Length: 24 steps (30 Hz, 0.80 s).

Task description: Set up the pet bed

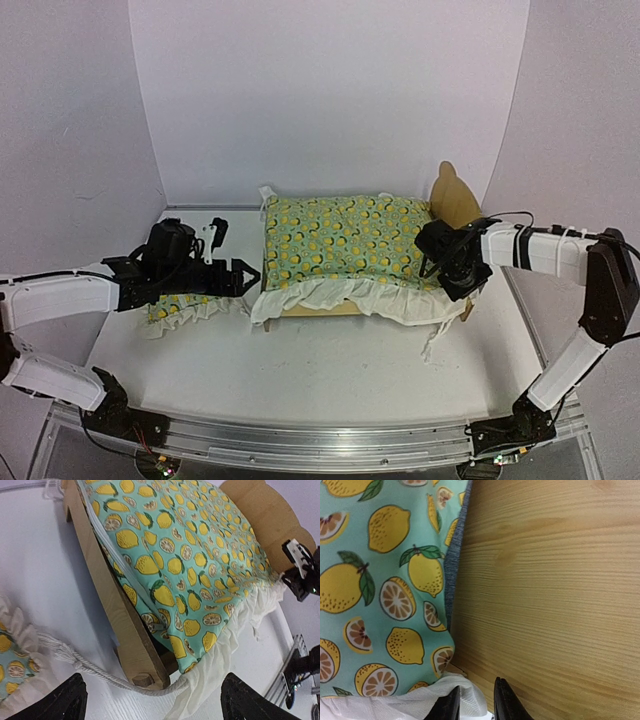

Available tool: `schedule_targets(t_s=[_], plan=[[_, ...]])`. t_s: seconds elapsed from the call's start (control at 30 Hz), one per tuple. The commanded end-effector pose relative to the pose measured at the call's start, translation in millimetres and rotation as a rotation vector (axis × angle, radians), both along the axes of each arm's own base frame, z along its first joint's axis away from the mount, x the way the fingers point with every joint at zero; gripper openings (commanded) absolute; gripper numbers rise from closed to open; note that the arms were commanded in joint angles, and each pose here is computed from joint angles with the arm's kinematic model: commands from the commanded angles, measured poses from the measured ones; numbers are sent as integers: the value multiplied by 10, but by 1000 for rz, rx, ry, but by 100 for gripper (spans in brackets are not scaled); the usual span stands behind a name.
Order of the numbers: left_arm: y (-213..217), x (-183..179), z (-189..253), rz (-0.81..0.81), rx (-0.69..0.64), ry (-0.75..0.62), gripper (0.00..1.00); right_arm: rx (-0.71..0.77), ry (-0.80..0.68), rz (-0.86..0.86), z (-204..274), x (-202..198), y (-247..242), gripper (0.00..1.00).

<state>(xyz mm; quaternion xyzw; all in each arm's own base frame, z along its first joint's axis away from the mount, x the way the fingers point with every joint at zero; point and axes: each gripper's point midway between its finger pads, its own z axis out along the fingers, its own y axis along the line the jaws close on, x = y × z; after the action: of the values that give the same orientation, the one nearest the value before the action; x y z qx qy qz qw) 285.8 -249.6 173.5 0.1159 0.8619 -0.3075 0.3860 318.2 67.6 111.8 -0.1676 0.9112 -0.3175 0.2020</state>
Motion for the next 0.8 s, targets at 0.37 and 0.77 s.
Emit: schedule_targets(t_s=[0.37, 0.77], plan=[[-840, -593, -122, -390, -176, 105, 71, 318, -88, 118, 558, -89, 430, 54], [-931, -711, 373, -465, -260, 80, 0, 1090, -3, 645, 880, -654, 2561, 70]])
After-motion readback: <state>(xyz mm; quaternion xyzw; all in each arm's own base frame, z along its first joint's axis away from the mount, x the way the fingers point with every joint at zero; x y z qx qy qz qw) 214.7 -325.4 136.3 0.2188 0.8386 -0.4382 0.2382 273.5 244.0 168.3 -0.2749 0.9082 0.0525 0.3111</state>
